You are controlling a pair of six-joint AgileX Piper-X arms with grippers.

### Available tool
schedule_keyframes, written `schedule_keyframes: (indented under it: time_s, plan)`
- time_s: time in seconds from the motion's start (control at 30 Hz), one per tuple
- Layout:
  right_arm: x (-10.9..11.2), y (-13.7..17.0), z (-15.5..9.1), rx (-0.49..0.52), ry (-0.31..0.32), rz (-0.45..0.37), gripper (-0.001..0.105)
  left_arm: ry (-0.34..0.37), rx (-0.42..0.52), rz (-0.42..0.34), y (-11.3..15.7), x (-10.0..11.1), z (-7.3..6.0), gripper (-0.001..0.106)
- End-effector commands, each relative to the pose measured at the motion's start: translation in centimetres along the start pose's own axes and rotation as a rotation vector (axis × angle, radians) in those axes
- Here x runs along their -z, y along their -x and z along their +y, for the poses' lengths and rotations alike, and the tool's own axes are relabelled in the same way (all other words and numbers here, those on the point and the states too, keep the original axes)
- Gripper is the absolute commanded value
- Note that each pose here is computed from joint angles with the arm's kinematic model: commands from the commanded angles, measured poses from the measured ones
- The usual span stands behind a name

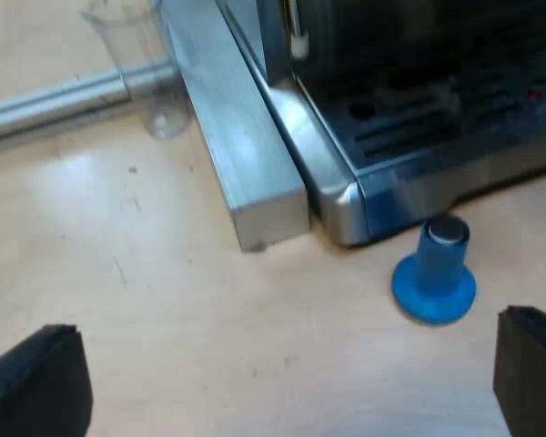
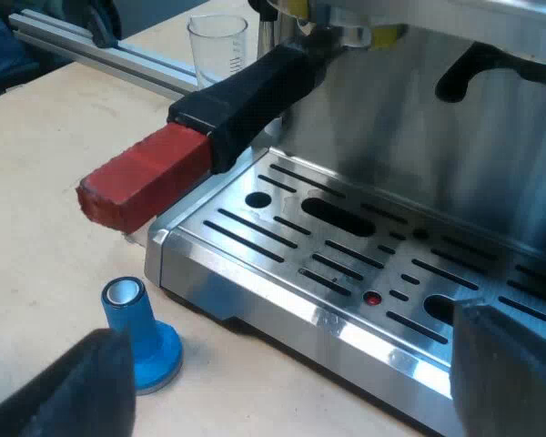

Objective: Put the handle in the coffee machine

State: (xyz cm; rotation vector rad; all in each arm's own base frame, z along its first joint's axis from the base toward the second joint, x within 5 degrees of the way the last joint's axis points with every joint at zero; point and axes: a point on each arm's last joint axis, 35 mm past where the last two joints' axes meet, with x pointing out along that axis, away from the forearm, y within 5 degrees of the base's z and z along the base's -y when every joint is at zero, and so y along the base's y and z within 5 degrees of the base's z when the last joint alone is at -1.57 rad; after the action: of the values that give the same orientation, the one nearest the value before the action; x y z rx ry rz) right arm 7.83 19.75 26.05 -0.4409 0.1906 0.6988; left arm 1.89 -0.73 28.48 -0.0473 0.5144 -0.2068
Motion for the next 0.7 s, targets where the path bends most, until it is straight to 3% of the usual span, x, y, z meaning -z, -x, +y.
schedule_keyframes:
  time_s: [0.03, 0.13, 0.33, 0.5, 0.53, 0.57, 0.7]
  plan:
    - [-0.2, 0.2, -0.1, 0.004, -0.005, -0.011, 0.073, 0.007, -0.015, -0.054, 0.2, -0.8, 0.0, 0.091]
    - [-0.1, 0.2, -0.1, 0.004, -0.004, -0.009, 0.073, 0.022, -0.014, -0.057, 0.1, -0.8, 0.0, 0.091]
    - [-0.1, 0.2, 0.0, -0.021, -0.004, -0.013, 0.073, 0.118, -0.046, -0.104, -0.8, -1.0, 0.4, 0.091]
    - [-0.2, 0.2, 0.0, -0.032, -0.017, -0.014, 0.073, 0.117, -0.051, -0.105, -0.8, -1.0, 0.4, 0.091]
    - [-0.4, 0.2, -0.1, -0.033, -0.067, -0.018, 0.073, 0.109, -0.046, -0.105, -0.8, -1.0, 0.4, 0.091]
    - [-0.5, 0.2, -0.1, -0.051, -0.075, -0.021, 0.073, 0.100, -0.044, -0.104, -0.8, -1.0, 0.4, 0.091]
    - [-1.0, 0.3, -0.1, -0.077, -0.063, -0.005, 0.073, 0.092, -0.030, -0.102, -0.8, -1.0, 0.3, 0.091]
